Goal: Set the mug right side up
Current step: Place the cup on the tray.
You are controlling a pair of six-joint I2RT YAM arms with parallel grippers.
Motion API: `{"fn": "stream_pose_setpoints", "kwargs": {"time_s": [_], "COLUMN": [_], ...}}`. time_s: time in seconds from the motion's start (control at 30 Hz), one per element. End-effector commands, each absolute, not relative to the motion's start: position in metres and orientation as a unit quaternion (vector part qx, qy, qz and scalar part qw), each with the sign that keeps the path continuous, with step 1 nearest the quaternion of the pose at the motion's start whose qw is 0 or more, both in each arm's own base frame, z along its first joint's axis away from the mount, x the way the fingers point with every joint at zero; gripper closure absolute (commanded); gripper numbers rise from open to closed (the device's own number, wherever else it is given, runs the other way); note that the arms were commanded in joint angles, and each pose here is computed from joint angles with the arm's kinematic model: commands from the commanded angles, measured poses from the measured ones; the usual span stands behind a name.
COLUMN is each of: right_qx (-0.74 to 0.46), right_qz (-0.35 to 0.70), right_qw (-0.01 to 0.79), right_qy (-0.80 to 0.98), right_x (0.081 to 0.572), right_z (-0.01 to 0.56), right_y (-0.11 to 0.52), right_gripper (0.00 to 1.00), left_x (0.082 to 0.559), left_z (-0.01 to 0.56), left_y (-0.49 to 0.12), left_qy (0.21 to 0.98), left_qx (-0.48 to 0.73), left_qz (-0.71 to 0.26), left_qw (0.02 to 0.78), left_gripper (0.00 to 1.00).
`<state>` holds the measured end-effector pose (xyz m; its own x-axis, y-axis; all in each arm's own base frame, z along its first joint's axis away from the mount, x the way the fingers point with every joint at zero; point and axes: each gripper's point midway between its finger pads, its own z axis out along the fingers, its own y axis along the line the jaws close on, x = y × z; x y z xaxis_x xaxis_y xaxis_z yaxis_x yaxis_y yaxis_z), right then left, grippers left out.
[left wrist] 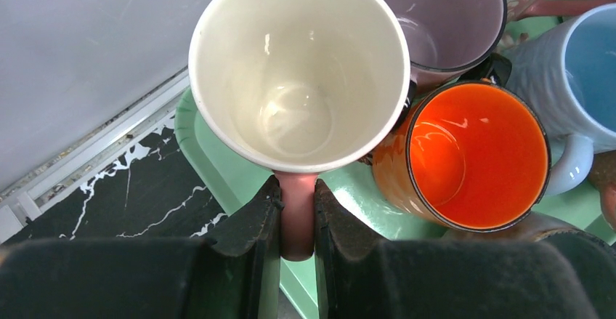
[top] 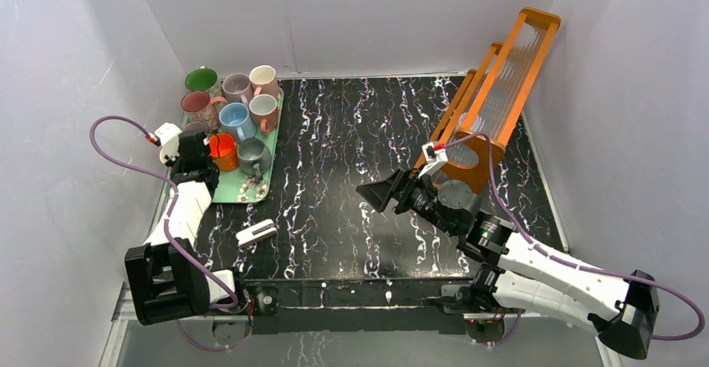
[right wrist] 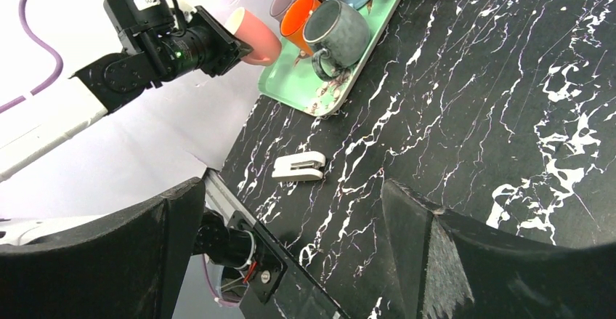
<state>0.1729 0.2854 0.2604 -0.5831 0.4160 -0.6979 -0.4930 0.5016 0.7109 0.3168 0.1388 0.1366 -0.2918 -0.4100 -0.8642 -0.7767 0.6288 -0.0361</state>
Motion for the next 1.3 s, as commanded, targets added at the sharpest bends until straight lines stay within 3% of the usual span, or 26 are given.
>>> {"fn": "stream_pose_setpoints", "kwargs": {"time_s": [0.0, 0.37, 0.53, 0.77, 0.97, 1.1, 1.27], "right_qx": [-0.023, -0.014, -0.031, -0.085, -0.081, -0.083, -0.081], "right_qz": [0.517, 0.498, 0.494, 0.433, 0.396, 0.362, 0.359], "right_qw": [0.477, 0.499, 0.494, 0.501, 0.519, 0.513, 0.499], "right_qy": [0.711, 0.709, 0.715, 0.744, 0.753, 0.774, 0.784], "right_x": [0.172, 0.181, 0.181, 0.184, 0.193, 0.199, 0.195], "right_z": [0.293, 0.302, 0.3, 0.299, 0.308, 0.306, 0.309], "right_y": [0.281, 0.276, 0.283, 0.279, 0.27, 0.267, 0.264], "right_gripper": [0.01, 0.01, 0.01, 0.01, 0.01, 0.01, 0.01], "left_x": [0.323, 0.311, 0.303, 0.301, 0.318, 0.328, 0.325], "left_z": [0.14, 0.104, 0.119, 0.168, 0.201, 0.22, 0.25], "left_y": [0.148, 0.141, 0.138, 0.125, 0.078, 0.035, -0.045], "left_qy": [0.749, 0.767, 0.767, 0.766, 0.782, 0.799, 0.819], "left_qx": [-0.4, -0.421, -0.431, -0.413, -0.364, -0.304, -0.158], "left_qz": [0.205, 0.2, 0.194, 0.15, 0.014, -0.077, -0.181], "left_qw": [0.487, 0.441, 0.435, 0.469, 0.506, 0.513, 0.52], "left_gripper": [1.0, 1.0, 0.69, 0.47, 0.27, 0.04, 0.02]}}
